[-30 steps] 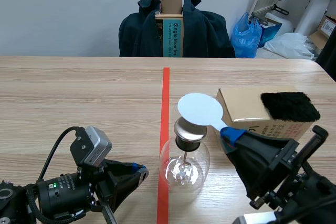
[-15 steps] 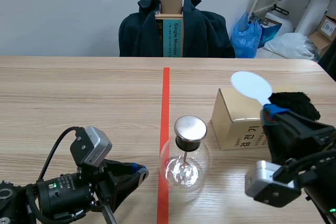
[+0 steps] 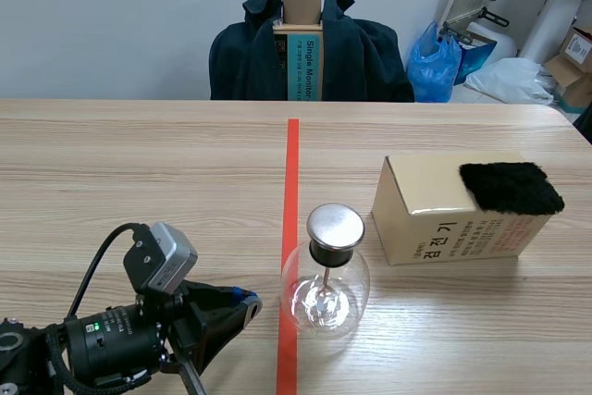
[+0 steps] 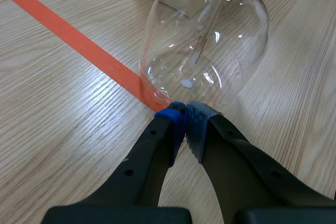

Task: Do the electroscope experiment.
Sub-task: 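Move the plate toward and away from the electroscope, then rub the plate on the fur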

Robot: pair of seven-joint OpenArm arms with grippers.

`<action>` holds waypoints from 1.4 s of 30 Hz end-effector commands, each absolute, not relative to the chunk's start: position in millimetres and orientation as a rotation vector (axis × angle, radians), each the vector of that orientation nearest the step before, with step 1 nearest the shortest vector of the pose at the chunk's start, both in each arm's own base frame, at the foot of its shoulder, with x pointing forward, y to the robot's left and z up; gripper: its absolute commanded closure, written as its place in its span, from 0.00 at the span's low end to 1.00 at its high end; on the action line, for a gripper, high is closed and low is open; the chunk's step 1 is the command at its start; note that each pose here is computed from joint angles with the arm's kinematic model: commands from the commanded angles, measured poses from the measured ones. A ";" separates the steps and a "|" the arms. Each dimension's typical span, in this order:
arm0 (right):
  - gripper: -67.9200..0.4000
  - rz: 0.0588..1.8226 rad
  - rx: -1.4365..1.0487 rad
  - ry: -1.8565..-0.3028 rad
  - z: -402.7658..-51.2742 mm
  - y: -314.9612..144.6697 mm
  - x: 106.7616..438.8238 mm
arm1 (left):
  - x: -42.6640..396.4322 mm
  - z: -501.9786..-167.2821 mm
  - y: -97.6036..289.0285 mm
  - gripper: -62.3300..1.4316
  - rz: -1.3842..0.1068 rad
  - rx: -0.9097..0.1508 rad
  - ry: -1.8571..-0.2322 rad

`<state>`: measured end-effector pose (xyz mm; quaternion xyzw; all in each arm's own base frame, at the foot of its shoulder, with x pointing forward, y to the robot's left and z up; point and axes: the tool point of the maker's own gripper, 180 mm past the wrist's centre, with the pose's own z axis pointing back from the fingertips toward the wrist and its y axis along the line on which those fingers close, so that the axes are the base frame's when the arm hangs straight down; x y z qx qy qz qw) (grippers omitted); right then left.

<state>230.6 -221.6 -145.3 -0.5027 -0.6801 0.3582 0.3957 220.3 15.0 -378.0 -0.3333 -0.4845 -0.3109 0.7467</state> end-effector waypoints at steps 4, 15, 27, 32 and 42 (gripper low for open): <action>0.98 0.823 -1.331 -1.730 -123.9 -243.9 223.3 | 223.6 -367.9 9.9 0.93 -0.671 -0.753 -1.093; 0.98 0.613 -1.402 -1.720 -99.4 -289.5 212.0 | 223.7 -367.8 10.2 0.93 -0.671 -0.753 -1.093; 0.98 0.617 -1.400 -1.720 -99.6 -289.0 212.7 | 190.4 -315.7 45.6 0.93 -0.673 -0.730 -1.196; 0.98 0.665 -1.409 -1.713 -101.1 -284.0 214.3 | 161.8 -268.6 61.1 0.93 -0.668 -0.728 -1.278; 0.98 0.877 -1.323 -1.653 -123.3 -263.0 227.3 | 158.9 -249.0 76.1 0.00 -0.695 -0.655 -1.326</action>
